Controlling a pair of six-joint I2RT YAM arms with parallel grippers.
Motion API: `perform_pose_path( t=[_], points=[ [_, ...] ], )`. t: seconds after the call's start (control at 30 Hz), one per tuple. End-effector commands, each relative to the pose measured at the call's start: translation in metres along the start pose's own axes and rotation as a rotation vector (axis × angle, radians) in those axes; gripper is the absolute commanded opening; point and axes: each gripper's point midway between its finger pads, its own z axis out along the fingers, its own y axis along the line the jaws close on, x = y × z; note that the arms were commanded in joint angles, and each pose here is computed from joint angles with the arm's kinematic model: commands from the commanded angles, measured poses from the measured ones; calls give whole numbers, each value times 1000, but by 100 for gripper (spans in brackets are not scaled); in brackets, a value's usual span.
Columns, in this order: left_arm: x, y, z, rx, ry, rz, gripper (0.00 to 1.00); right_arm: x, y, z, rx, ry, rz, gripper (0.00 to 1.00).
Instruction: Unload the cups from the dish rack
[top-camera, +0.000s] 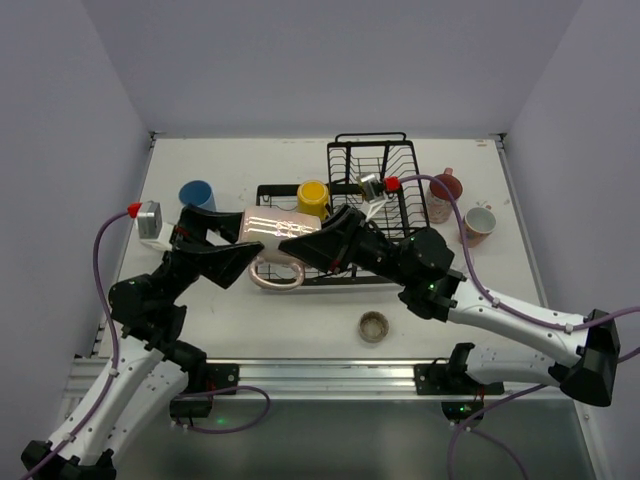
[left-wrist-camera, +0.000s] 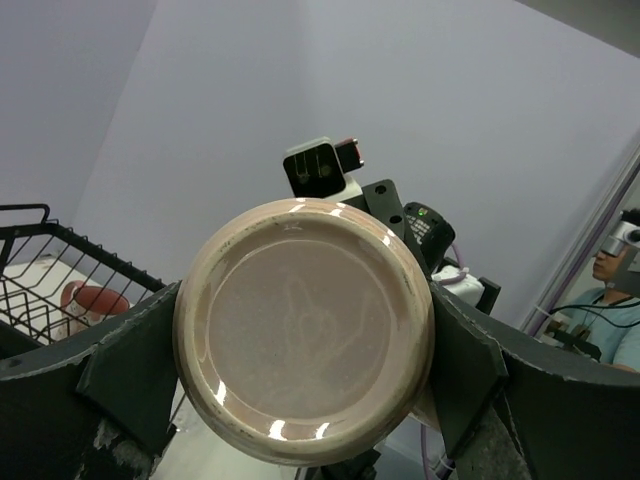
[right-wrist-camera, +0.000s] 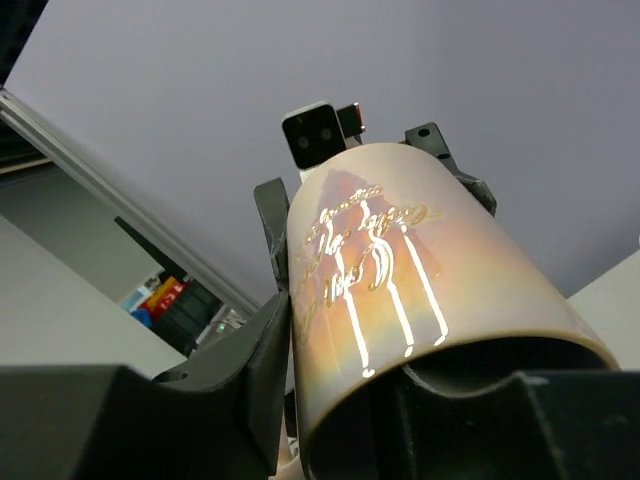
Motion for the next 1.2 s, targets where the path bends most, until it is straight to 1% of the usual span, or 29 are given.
perform_pose_path(
  t=[0.0, 0.03, 0.07, 0.1, 0.13, 0.17, 0.2, 0.23, 0.3, 0.33, 0.4, 0.43, 0.47, 0.5, 0.53, 0.57, 0.6, 0.63, 0.67, 0.7, 0.73, 0.77, 0.8, 0.87, 0.93, 1.0, 1.07, 1.1, 1.17],
  points=[
    [-19, -34, 0, 118, -61, 28, 26, -35, 50, 4, -165, -103, -10, 35],
    [-18, -31, -1, 102, -55, 26, 36, -36, 51, 2, -178, -113, -13, 29],
    [-19, -33, -1, 97, -55, 36, 44, -37, 51, 2, -176, -117, -20, 13],
    [-19, -29, 0, 78, -45, 68, 60, -37, 51, 1, -173, -118, -26, 5],
    [-15, -22, -1, 34, -20, 67, 68, -35, 49, -3, -170, -117, -30, 0],
    [-18, -24, 0, 28, -17, 90, 76, -35, 50, -5, -172, -117, -42, 0],
    [-18, -23, -1, 15, -8, 135, 91, -33, 49, -8, -172, -110, -51, 0],
    [-12, -11, -2, -43, 28, 128, 99, -28, 40, -12, -146, -96, -52, 0],
    [-19, -7, -1, -90, 33, 207, 100, -30, 42, -23, -123, -99, -72, 0],
    [-16, -1, -5, -132, 55, 212, 100, -24, 33, -27, -76, -70, -75, 0],
    [-24, 1, -6, -170, 50, 283, 100, -28, 41, -41, -60, -65, -113, 0],
    [-21, 7, -10, -207, 72, 291, 100, -23, 31, -46, 11, -28, -114, 0],
    [-27, 6, -11, -220, 66, 338, 100, -28, 37, -58, 24, -32, -145, 0],
    [-27, 9, -13, -239, 71, 351, 100, -27, 36, -65, 49, -20, -157, 0],
    [-23, 17, -19, -284, 100, 352, 100, -19, 22, -76, 130, 24, -157, 0],
    [-28, 23, -21, -325, 99, 396, 100, -10, 9, -98, 224, 77, -165, 0],
    [-24, 33, -27, -375, 127, 397, 100, -5, 0, -111, 285, 108, -171, 0],
    [-17, 44, -35, -431, 169, 389, 100, -9, -4, -122, 346, 108, -185, 0],
    [-16, 53, -40, -477, 184, 416, 100, -5, -13, -136, 409, 132, -185, 0],
    [-11, 61, -44, -506, 212, 415, 100, 6, -27, -163, 504, 186, -173, 0],
    [-5, 68, -50, -529, 241, 409, 100, 10, -33, -176, 554, 201, -165, 0],
    [2, 75, -54, -544, 265, 413, 100, 9, -45, -190, 637, 188, -156, 0],
    [6, 79, -57, -555, 281, 413, 100, 20, -59, -214, 733, 240, -145, 0],
    [16, 91, -66, -591, 317, 417, 100, 22, -70, -238, 833, 235, -129, 0],
    [20, 102, -74, -634, 331, 419, 100, 35, -88, -260, 938, 298, -123, 0],
    [24, 117, -83, -699, 343, 419, 100, 41, -101, -265, 1002, 325, -126, 0],
    [30, 128, -90, -740, 371, 418, 100, 50, -120, -270, 1091, 384, -139, 0],
    [34, 132, -93, -753, 390, 412, 100, 48, -127, -272, 1130, 380, -157, 0],
    [41, 139, -99, -773, 420, 410, 100, 52, -140, -274, 1200, 414, -170, 0]
  ],
)
